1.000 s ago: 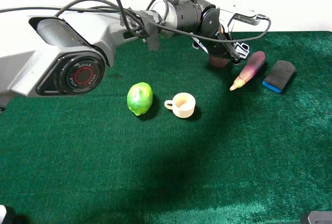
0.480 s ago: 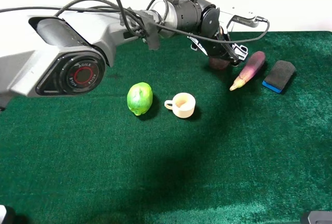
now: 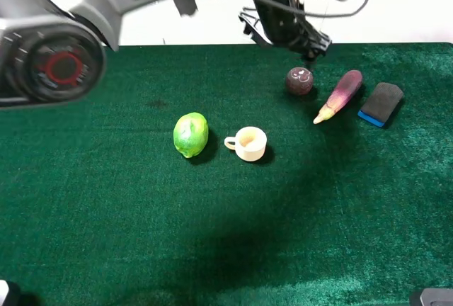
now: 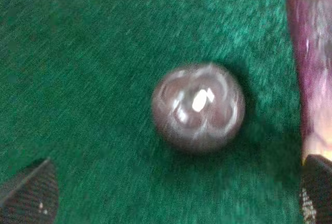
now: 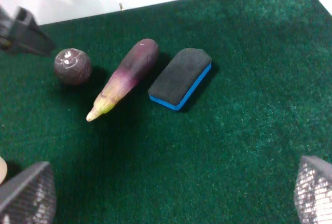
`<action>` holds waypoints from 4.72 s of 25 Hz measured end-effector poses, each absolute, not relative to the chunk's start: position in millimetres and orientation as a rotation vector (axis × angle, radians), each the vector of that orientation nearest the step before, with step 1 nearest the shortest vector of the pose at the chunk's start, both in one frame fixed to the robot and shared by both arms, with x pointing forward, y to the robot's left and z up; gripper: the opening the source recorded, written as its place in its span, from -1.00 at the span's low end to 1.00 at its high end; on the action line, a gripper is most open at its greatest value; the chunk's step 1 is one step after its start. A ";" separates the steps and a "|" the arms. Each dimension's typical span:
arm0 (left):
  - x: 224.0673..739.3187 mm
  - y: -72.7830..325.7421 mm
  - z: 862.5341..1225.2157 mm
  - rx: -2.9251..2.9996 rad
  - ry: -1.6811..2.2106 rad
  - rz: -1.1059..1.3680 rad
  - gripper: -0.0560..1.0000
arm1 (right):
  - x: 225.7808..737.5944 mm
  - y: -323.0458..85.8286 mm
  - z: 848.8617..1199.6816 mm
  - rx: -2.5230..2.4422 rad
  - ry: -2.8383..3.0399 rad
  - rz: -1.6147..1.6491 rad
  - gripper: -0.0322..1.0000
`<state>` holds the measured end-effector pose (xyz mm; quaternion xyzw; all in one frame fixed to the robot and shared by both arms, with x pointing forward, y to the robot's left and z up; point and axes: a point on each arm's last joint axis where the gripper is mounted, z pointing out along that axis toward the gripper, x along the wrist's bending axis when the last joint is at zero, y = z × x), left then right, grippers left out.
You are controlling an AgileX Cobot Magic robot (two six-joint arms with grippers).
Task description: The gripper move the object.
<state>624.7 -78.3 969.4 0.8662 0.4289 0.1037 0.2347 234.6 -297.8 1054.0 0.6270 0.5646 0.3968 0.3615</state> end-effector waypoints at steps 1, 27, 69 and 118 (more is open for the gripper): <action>621.8 -75.1 976.5 2.396 1.188 0.279 0.88 | 234.6 -297.8 1054.0 1.615 1.454 1.022 0.40; 522.3 24.3 1143.5 2.482 1.142 0.274 0.95 | 234.6 -297.8 1054.0 1.615 1.454 1.022 0.40; 258.7 294.9 1093.5 2.039 1.399 0.519 0.95 | 234.6 -297.8 1054.0 1.615 1.454 1.022 0.40; 225.4 301.1 1042.2 1.713 1.547 0.826 0.95 | 234.6 -297.8 1054.0 1.615 1.454 1.022 0.40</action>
